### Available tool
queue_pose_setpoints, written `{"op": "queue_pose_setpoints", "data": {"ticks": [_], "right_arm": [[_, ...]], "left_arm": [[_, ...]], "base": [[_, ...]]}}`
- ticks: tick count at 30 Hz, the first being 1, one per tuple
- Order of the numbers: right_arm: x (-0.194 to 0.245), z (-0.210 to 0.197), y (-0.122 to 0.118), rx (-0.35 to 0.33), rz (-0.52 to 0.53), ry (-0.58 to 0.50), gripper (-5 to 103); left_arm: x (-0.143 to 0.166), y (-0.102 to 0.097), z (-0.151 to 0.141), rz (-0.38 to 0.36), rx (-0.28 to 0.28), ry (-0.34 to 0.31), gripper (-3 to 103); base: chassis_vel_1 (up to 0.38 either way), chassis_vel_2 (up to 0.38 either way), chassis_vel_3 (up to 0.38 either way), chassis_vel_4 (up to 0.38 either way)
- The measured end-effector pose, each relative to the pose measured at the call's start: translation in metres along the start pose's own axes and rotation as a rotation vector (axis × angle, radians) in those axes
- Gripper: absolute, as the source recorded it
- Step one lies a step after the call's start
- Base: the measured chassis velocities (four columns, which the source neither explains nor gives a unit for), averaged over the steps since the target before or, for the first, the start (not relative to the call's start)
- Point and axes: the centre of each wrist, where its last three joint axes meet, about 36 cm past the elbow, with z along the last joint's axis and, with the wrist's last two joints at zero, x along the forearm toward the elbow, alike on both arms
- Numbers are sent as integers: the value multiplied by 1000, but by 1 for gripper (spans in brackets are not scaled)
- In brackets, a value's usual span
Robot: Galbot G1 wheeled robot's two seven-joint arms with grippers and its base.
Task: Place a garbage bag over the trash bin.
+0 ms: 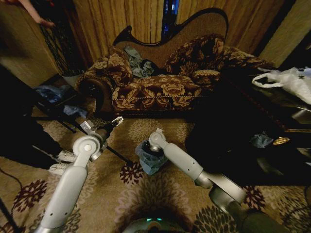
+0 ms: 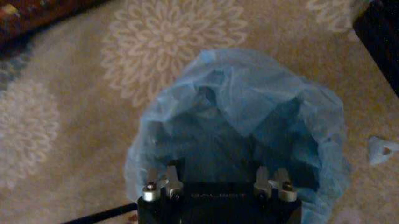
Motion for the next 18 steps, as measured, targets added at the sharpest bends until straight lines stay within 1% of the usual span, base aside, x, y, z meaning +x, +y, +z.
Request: {"op": "queue_pose_setpoints", "data": {"ticks": [1,2,4,5,9,11,12,16,18], "right_arm": [[-3,3,0,5,15,0,63],[-3,3,0,5,15,0,63],[-8,8,2,10,36,4,74],[-8,8,2,10,36,4,74],[-21,8,10,-10,32,20,96],[-27,9,10,-13,32,20,96],[-36,13,8,-12,38,21,99],[-49,18,2,-9,51,18,100],[-61,20,-4,-7,63,16,100]], "left_arm": [[0,0,0,-2,1,-2,100],[0,0,0,-2,1,-2,100],[0,0,1,-3,5,-7,100],[0,0,1,-3,5,-7,100],[-1,-2,2,0,14,-15,100],[-1,-3,3,1,16,-15,100],[-1,-3,3,1,17,-18,100],[-1,-4,3,4,18,-24,100],[0,-5,3,4,19,-31,100]], "base": [[0,0,0,0],[0,0,0,0],[0,0,0,0],[0,0,0,0],[0,0,0,0],[0,0,0,0],[0,0,0,0],[0,0,0,0],[0,0,0,0]]}}
